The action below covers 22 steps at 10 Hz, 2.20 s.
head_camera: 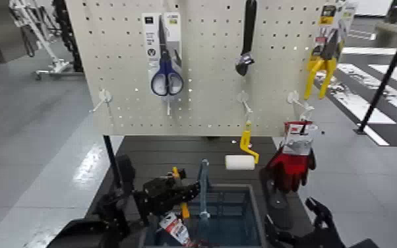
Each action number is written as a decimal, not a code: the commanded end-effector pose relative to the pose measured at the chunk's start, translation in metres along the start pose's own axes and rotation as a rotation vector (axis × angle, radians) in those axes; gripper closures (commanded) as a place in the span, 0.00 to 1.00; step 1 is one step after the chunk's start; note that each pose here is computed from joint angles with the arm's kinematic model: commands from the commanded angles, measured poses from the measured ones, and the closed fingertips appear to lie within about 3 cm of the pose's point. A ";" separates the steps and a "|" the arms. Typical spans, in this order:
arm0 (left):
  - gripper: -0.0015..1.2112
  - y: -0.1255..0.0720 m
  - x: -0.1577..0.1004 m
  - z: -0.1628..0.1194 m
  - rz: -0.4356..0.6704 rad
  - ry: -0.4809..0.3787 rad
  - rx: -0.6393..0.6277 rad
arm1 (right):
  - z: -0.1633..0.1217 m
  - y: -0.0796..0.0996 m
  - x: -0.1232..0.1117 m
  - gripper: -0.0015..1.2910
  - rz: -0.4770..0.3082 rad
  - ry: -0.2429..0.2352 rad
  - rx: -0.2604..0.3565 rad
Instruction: Put the yellow paint brush into the crate.
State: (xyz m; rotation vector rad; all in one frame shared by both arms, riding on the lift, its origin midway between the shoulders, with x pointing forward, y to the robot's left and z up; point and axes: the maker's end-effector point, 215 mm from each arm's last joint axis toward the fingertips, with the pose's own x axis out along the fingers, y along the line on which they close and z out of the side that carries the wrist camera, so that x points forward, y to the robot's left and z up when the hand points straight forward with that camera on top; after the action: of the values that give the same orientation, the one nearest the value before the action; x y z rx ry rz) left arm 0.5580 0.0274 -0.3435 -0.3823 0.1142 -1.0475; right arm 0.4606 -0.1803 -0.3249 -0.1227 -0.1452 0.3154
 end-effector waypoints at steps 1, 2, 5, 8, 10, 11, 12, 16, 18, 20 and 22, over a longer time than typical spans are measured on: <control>0.00 0.000 0.000 0.001 0.000 -0.002 0.001 | 0.001 0.000 0.000 0.12 0.000 -0.002 0.000; 0.00 0.001 0.000 0.002 0.001 -0.004 0.004 | 0.001 0.000 0.000 0.12 0.000 -0.002 0.000; 0.00 0.002 -0.001 0.018 0.026 -0.016 0.090 | 0.002 -0.003 -0.002 0.12 -0.005 -0.006 -0.002; 0.00 0.007 -0.012 0.027 0.118 0.006 0.219 | 0.002 -0.004 -0.003 0.12 -0.006 -0.005 -0.004; 0.00 0.010 -0.025 0.036 0.206 0.004 0.313 | 0.002 -0.005 -0.005 0.12 -0.008 -0.004 -0.005; 0.00 0.011 -0.035 0.039 0.265 -0.015 0.347 | 0.002 -0.006 -0.005 0.12 -0.009 -0.004 -0.004; 0.00 0.012 -0.043 0.037 0.319 -0.029 0.357 | 0.002 -0.007 -0.007 0.12 -0.011 -0.002 -0.005; 0.00 0.004 -0.087 0.038 0.529 -0.130 0.420 | 0.002 -0.011 -0.013 0.12 -0.018 0.004 -0.009; 0.00 0.003 -0.119 0.029 0.628 -0.139 0.452 | 0.003 -0.014 -0.016 0.12 -0.024 0.004 -0.011; 0.00 -0.003 -0.138 0.026 0.677 -0.155 0.491 | 0.004 -0.014 -0.019 0.12 -0.021 -0.001 -0.016; 0.00 -0.004 -0.154 0.019 0.708 -0.144 0.509 | 0.005 -0.016 -0.023 0.12 -0.032 -0.004 -0.013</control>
State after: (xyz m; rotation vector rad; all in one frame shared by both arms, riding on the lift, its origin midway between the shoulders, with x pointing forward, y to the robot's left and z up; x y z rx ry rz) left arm 0.4852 0.1609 -0.3363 0.0560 -0.1423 -0.3245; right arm 0.4438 -0.2012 -0.3209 -0.1327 -0.1520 0.2850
